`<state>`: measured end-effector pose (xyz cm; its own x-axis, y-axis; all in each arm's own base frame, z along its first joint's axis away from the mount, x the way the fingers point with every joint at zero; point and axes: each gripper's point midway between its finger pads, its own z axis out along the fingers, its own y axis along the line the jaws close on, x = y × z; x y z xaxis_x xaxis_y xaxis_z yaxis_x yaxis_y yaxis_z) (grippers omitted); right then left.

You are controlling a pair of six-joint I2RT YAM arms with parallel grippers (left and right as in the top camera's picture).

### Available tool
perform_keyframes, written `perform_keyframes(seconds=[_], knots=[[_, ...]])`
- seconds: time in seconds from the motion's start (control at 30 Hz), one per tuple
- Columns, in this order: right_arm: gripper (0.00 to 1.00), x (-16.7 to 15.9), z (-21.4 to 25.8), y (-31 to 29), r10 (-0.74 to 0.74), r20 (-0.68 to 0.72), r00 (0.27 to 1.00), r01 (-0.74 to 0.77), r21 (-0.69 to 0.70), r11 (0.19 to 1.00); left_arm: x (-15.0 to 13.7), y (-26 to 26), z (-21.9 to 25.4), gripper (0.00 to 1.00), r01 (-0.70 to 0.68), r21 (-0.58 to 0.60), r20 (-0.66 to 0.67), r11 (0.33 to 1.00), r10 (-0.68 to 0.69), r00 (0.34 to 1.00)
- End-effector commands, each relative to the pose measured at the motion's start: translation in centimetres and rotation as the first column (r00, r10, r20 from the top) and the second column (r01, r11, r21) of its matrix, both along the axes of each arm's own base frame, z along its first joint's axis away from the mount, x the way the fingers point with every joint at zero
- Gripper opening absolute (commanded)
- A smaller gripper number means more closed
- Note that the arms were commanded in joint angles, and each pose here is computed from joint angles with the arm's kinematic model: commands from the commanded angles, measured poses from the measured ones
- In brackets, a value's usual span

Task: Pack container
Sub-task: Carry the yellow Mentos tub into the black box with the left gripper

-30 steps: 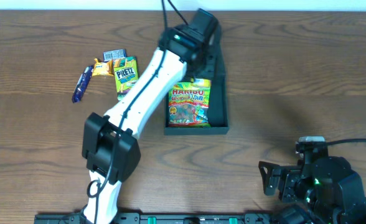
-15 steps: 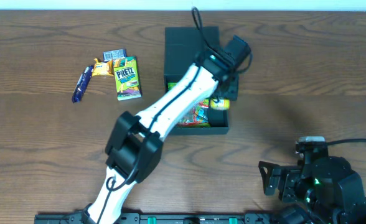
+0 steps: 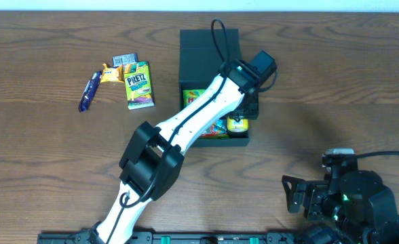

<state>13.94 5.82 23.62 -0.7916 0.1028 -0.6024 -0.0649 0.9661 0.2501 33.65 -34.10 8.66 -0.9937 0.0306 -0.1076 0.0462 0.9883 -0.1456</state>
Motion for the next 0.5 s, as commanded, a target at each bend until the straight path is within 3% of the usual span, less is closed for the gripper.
perform_keyframes(seconds=[0.0,0.1,0.13,0.2,0.27,0.33,0.47], knots=[[0.99,0.04,0.33,-0.12,0.002,0.012,1.000,-0.001,-0.005,1.000,-0.42,0.18,-0.32,0.06,-0.005,0.021,-0.003,1.000,0.005,1.000],[0.99,0.04,0.32,-0.12,0.002,0.012,1.000,-0.002,-0.005,1.000,-0.56,0.04,-0.34,0.06,0.001,0.025,0.001,1.000,-0.001,1.000],[0.99,0.04,0.32,-0.12,0.002,0.012,1.000,-0.002,-0.005,1.000,-0.56,0.04,-0.34,0.13,0.001,0.025,0.001,1.000,-0.001,1.000],[0.99,0.04,0.33,-0.12,0.002,0.012,1.000,-0.001,-0.005,1.000,-0.56,0.05,-0.34,0.38,0.001,0.025,0.001,1.000,-0.001,1.000],[0.99,0.04,0.33,-0.12,0.002,0.012,1.000,-0.001,-0.005,1.000,-0.54,0.07,-0.34,0.76,0.001,0.026,0.002,1.000,-0.001,1.000],[0.99,0.04,0.32,-0.12,0.002,0.012,1.000,-0.002,-0.005,1.000,-0.56,0.06,-0.34,0.89,0.005,0.026,0.001,1.000,-0.005,1.000],[0.99,0.04,0.33,-0.12,0.002,0.012,1.000,-0.001,-0.005,1.000,-0.53,0.08,-0.34,0.92,0.011,0.026,0.001,1.000,-0.011,1.000]])
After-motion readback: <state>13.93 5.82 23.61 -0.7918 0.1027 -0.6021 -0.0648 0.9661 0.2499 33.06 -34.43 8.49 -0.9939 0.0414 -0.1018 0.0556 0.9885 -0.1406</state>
